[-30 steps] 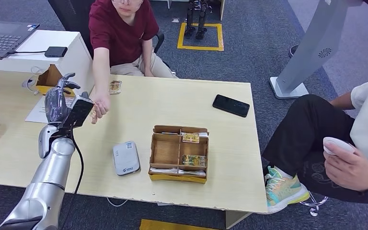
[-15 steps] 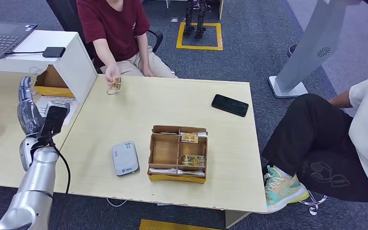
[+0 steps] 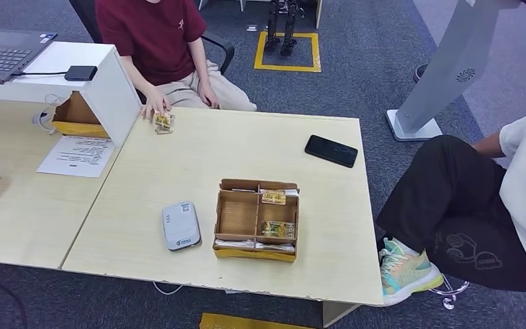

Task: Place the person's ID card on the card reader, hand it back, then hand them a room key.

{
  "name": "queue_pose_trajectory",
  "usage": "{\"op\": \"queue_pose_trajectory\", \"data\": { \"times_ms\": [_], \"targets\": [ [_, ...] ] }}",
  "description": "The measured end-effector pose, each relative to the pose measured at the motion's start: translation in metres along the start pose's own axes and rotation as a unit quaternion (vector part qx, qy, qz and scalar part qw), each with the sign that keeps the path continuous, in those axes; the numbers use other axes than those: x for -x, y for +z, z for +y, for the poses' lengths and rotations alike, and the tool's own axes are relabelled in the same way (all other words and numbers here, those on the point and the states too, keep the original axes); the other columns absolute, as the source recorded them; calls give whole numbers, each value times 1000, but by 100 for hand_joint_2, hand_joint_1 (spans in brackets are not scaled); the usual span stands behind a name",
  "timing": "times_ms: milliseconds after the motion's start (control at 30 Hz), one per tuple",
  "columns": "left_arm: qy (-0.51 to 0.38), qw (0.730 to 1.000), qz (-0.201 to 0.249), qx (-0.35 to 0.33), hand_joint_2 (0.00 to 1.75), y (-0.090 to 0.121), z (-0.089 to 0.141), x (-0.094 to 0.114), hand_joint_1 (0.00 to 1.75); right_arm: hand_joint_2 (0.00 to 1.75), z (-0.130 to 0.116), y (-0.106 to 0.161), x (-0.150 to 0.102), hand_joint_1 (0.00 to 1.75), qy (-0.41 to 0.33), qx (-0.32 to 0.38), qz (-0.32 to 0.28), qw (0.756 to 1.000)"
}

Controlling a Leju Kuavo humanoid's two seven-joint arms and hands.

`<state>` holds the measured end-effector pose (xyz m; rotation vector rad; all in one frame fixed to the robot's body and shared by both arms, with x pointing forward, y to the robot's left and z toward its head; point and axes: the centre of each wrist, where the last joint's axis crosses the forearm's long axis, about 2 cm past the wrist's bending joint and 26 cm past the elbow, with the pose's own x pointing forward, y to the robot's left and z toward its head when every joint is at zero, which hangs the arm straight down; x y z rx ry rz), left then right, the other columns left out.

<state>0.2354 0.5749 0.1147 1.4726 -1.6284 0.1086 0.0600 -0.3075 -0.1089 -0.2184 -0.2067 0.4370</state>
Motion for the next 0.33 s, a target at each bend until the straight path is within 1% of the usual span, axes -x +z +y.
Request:
{"op": "queue_pose_trajectory", "data": {
  "times_ms": [67,100,133,167,233,300,333],
  "targets": [
    [6,999,43,-28,175,5,19,20,0,175,0,0,1,0,-4,-1,0,1000],
    [10,996,73,-47,175,10,32,34,0,175,1,0,1,0,-7,-1,0,1000],
    [13,992,110,-66,175,18,45,48,0,175,1,0,2,0,-10,-2,0,1000],
    [16,984,156,-85,175,30,56,62,0,175,1,0,3,0,-14,-3,1,1000],
    [20,959,258,-118,175,65,73,87,0,175,2,0,4,0,-21,-3,3,1000],
    [7,925,355,-131,175,114,75,100,0,175,2,0,4,0,-28,-2,6,1000],
    [1,916,378,-131,175,127,74,101,0,175,2,0,4,0,-30,-1,6,1000]
  ]
}}
